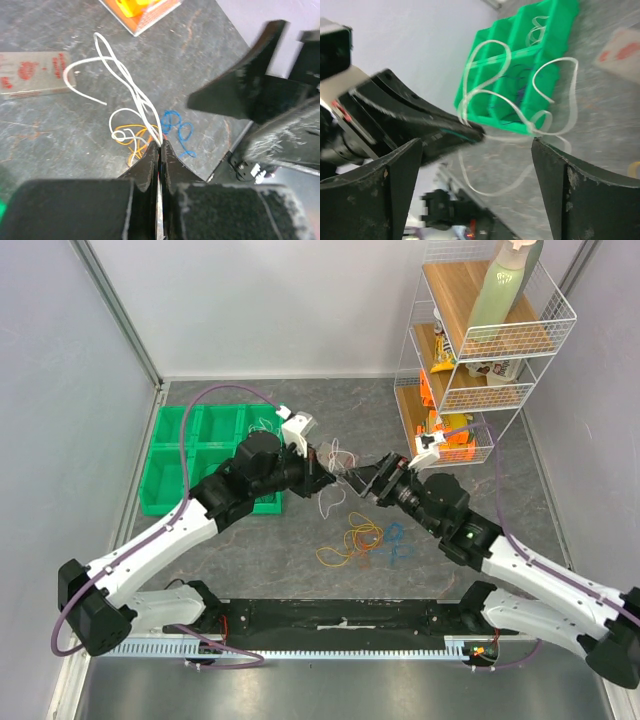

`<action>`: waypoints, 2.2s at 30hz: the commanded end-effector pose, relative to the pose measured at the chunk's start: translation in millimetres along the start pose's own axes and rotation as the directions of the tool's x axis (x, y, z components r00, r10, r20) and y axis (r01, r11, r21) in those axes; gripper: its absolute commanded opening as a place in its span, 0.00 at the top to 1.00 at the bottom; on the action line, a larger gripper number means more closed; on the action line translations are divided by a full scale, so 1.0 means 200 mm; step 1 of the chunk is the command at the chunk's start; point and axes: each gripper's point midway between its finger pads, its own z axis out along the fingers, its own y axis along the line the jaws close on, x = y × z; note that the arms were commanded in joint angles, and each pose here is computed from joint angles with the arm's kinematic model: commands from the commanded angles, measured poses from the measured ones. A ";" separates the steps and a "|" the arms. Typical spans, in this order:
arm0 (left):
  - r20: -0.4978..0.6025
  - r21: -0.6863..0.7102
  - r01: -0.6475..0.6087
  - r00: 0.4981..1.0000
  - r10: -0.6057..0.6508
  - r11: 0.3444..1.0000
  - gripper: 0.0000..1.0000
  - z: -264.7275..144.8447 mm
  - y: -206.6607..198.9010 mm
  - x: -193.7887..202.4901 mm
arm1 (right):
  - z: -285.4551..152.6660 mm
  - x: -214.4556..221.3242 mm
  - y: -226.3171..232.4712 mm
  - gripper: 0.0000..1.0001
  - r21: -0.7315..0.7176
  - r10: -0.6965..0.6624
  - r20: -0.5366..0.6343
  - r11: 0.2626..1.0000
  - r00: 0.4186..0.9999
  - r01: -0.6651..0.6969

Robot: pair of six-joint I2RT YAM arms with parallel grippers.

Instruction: Untangle the cables

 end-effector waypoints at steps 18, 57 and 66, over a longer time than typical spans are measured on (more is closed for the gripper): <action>0.419 -0.566 0.297 0.907 -0.042 0.769 0.98 -0.16 1.35 -0.66 | -0.44 -0.16 -0.44 0.02 0.314 -0.470 -0.015 0.836 0.883 0.450; 0.287 -0.451 0.502 0.865 -0.412 0.738 0.49 -0.10 1.35 -0.31 | -0.32 0.15 -0.76 0.03 0.331 -0.457 -0.312 0.769 0.833 0.546; -0.134 -0.084 0.248 0.957 -0.258 0.965 0.55 0.10 0.53 0.25 | -0.24 0.42 -0.84 0.16 0.178 -0.432 -0.496 0.798 0.753 0.576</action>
